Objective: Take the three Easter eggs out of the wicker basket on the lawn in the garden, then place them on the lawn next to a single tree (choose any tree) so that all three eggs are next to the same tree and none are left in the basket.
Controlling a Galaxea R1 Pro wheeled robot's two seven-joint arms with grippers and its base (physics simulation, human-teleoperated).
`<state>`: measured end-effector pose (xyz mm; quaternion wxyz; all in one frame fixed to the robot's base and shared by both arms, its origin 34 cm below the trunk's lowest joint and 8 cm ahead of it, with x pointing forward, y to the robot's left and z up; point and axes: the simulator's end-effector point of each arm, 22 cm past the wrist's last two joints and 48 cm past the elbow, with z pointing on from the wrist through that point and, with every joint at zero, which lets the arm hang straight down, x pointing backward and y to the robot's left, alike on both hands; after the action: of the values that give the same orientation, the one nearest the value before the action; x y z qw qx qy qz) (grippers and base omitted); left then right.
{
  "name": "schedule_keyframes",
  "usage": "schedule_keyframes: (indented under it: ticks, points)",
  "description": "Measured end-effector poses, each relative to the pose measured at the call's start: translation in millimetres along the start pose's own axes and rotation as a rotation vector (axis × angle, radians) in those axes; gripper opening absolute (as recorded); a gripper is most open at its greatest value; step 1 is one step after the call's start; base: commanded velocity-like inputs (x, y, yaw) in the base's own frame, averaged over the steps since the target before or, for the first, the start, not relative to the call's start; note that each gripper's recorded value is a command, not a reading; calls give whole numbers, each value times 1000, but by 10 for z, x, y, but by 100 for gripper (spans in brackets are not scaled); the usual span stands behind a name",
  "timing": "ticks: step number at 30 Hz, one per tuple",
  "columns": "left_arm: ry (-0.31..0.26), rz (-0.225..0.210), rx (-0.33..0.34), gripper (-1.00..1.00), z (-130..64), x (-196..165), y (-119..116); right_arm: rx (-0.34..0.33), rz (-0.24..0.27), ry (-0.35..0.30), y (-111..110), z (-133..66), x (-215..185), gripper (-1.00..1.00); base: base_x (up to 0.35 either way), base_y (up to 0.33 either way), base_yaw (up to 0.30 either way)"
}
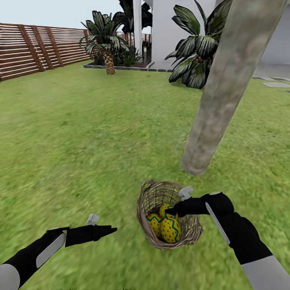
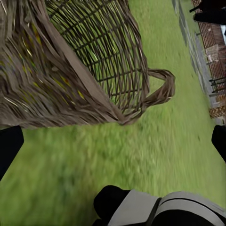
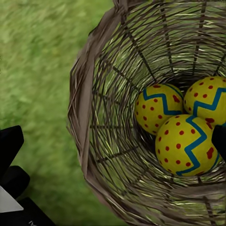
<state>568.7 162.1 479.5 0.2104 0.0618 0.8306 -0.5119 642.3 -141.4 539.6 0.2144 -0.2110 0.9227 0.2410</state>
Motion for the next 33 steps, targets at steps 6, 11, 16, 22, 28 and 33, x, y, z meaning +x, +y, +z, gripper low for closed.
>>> schedule_keyframes:
  ticks: [6,11,16,22,28,33]
  points:
    - [4,-6,-6,100,4,24,36,-5,-2,10,8,43,37,100,1,-264,177]
    - [7,-11,-18,100,5,45,83,-19,-21,34,90,116,104,100,0,-50,174]
    - [8,-14,-23,100,26,55,95,-24,-20,36,102,130,116,100,-146,-126,43]
    - [9,-13,-33,100,34,60,116,-24,-26,34,107,135,113,100,-240,-203,3]
    - [9,-13,-34,100,37,60,116,-42,-74,54,248,216,172,100,-133,-229,28]
    - [10,-15,-33,100,43,66,117,-50,-97,69,310,256,216,100,-8,-106,193]
